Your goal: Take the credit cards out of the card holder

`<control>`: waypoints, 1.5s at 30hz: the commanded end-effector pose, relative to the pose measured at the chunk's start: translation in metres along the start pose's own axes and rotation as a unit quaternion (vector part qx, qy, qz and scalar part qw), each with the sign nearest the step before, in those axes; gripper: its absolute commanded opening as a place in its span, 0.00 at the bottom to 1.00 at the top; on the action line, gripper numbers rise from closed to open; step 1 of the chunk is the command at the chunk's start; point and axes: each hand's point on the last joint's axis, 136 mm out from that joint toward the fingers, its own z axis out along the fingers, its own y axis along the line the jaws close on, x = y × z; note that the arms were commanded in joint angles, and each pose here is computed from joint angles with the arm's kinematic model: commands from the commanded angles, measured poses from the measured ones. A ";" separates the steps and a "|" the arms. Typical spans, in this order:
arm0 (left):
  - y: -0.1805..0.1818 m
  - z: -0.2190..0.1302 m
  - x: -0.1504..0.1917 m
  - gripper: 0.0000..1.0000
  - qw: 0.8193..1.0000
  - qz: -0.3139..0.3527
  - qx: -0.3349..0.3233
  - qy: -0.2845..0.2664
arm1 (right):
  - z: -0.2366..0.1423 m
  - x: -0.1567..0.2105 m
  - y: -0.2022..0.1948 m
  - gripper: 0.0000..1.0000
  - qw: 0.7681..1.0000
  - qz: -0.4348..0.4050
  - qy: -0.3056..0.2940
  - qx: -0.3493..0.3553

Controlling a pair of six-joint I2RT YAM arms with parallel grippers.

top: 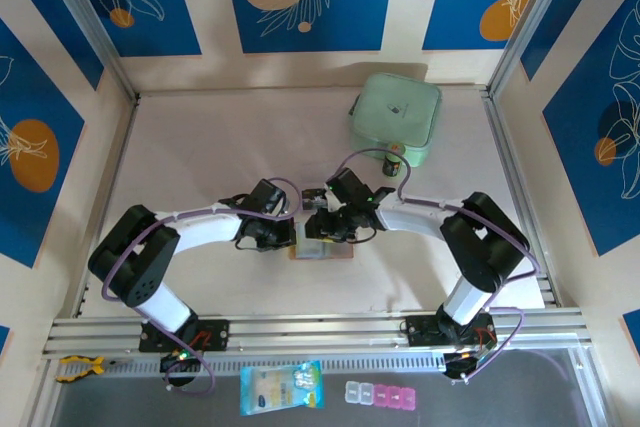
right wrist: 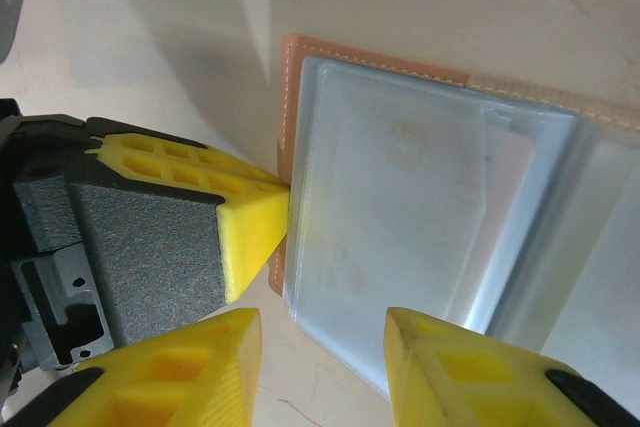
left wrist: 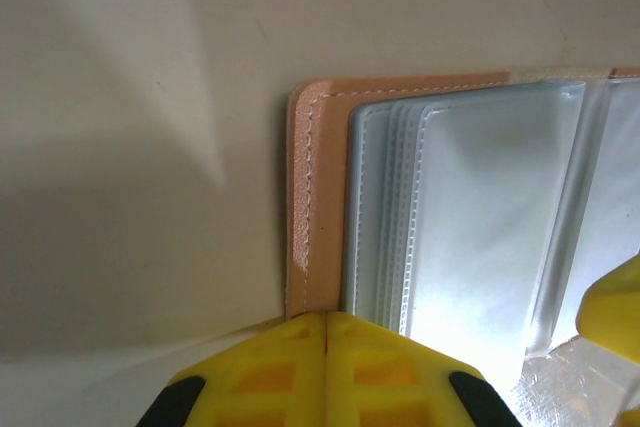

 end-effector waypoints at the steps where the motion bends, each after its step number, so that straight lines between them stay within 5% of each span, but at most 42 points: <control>1: 0.004 0.002 0.004 0.02 1.000 0.006 -0.014 0.009 | 0.003 -0.001 0.009 0.37 1.000 0.004 0.010 -0.012; 45: 0.008 0.002 0.006 0.02 1.000 0.004 -0.020 0.011 | 0.001 0.007 -0.023 0.36 0.998 0.025 0.025 0.044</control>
